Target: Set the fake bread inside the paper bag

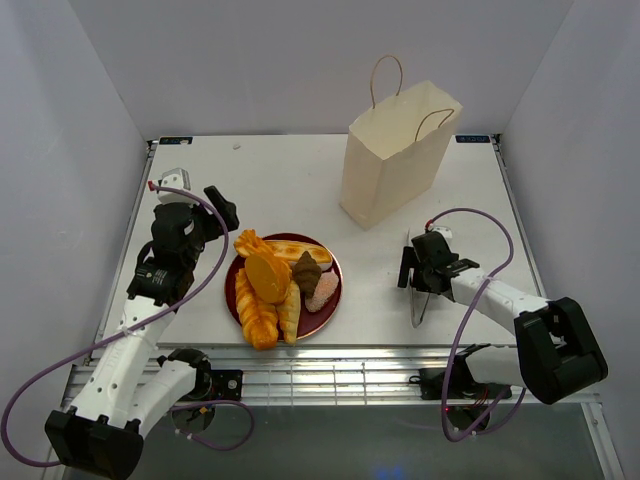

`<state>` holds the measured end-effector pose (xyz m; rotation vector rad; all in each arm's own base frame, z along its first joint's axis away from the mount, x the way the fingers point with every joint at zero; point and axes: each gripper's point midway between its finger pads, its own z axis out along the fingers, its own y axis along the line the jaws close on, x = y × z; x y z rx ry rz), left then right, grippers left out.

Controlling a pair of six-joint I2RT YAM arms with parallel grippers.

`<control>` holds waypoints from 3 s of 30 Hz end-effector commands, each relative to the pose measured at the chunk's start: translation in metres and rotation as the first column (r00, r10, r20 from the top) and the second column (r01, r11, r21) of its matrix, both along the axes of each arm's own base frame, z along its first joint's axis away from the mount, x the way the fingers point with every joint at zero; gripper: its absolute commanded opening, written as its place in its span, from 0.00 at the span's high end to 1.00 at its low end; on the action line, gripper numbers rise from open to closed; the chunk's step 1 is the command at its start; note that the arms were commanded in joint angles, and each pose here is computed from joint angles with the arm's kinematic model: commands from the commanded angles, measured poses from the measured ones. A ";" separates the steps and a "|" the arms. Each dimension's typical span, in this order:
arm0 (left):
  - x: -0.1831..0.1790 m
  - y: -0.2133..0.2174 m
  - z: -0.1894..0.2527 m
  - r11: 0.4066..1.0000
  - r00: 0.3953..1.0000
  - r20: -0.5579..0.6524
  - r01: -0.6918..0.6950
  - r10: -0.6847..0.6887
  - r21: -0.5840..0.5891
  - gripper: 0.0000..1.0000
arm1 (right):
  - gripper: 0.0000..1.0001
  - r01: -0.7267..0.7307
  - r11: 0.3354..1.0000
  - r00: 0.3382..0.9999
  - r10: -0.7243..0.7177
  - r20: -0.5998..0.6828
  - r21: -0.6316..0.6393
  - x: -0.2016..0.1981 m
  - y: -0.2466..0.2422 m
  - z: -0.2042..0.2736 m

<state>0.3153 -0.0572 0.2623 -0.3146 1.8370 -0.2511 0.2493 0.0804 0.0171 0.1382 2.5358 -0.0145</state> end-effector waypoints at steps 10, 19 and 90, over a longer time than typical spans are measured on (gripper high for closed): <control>-0.006 -0.010 0.012 0.999 0.998 0.044 0.038 -0.038 -0.007 0.02 | 0.06 0.058 0.998 0.998 -0.059 0.022 0.038 0.009 0.005 0.001; -0.007 -0.008 0.015 0.999 0.998 0.050 0.033 -0.033 -0.005 0.02 | 0.18 0.075 0.997 0.997 -0.075 -0.002 -0.017 0.002 -0.005 -0.004; -0.007 0.012 0.010 0.996 0.996 0.049 -0.072 0.069 0.052 0.04 | 0.36 -0.639 0.756 0.760 0.590 0.273 0.146 -0.063 0.148 0.202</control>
